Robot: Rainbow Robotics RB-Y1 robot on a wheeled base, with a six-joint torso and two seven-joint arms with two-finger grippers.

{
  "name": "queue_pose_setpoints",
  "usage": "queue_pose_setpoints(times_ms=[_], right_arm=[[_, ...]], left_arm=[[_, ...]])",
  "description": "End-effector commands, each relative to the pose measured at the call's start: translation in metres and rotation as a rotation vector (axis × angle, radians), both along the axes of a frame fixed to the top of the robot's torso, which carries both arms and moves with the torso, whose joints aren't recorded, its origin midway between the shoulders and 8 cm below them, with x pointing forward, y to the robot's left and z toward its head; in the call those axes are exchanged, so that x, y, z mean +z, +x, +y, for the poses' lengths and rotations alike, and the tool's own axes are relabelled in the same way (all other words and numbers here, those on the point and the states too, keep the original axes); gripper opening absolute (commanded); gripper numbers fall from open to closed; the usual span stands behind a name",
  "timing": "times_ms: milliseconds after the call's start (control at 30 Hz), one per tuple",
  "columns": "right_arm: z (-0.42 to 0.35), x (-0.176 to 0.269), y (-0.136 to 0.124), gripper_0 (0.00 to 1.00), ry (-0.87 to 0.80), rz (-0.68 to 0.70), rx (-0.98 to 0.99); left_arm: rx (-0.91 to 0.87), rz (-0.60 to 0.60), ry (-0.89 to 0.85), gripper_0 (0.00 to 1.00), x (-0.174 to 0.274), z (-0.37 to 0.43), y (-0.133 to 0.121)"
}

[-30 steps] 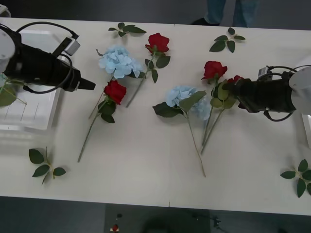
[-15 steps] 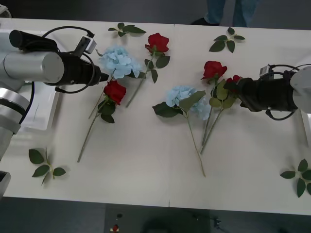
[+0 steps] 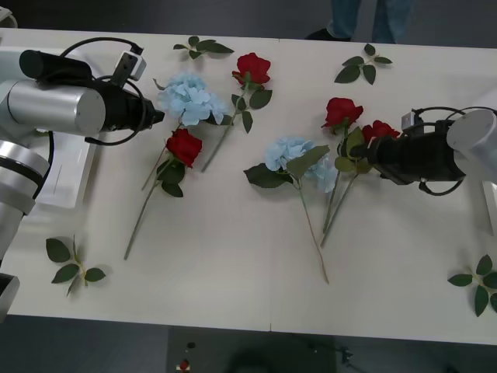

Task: Put the red flowers into the right box and the blue flowers into the left box

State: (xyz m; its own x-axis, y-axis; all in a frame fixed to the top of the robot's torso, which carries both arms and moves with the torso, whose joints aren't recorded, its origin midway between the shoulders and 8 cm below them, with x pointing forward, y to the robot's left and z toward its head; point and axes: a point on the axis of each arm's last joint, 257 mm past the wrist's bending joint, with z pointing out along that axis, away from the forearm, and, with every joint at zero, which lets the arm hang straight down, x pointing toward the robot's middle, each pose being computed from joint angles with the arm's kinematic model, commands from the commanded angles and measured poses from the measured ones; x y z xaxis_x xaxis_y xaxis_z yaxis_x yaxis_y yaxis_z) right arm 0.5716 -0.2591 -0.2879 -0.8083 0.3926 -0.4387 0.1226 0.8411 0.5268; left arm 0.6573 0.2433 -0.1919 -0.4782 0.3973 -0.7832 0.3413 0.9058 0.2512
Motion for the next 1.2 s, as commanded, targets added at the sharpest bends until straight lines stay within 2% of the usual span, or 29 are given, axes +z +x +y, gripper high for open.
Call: queue_pose_setpoints(times_ms=[33,333,500,733,833,1067,1100,1200], right_arm=[[-0.010,0.040,0.015,1.00,-0.078,-0.056,0.104],[-0.022,0.066,-0.011,1.00,-0.222,-0.052,0.403],[-0.024,0.053,-0.007,1.00,-0.324,-0.035,0.460],[-0.029,0.034,0.004,1.00,-0.350,0.020,0.367],[-0.023,0.029,0.003,1.00,-0.290,0.068,0.289],[-0.010,0.028,0.008,1.00,-0.135,0.139,0.134],[-0.008,0.026,0.008,1.00,-0.129,0.145,0.125],[-0.009,0.022,0.013,1.00,-0.119,0.149,0.091]], left_arm=[[0.024,-0.061,-0.026,1.00,0.028,-0.019,0.013],[0.040,-0.011,-0.026,1.00,-0.004,-0.029,0.010],[0.043,0.013,-0.019,1.00,-0.020,-0.033,0.007],[0.034,0.017,0.010,1.00,-0.050,-0.040,-0.003],[0.020,0.009,0.065,1.00,-0.059,-0.044,-0.006],[0.016,0.041,0.064,1.00,-0.082,-0.056,-0.017],[0.011,0.047,0.066,0.97,-0.085,-0.059,-0.018],[0.008,0.059,0.061,0.69,-0.091,-0.065,-0.021]])
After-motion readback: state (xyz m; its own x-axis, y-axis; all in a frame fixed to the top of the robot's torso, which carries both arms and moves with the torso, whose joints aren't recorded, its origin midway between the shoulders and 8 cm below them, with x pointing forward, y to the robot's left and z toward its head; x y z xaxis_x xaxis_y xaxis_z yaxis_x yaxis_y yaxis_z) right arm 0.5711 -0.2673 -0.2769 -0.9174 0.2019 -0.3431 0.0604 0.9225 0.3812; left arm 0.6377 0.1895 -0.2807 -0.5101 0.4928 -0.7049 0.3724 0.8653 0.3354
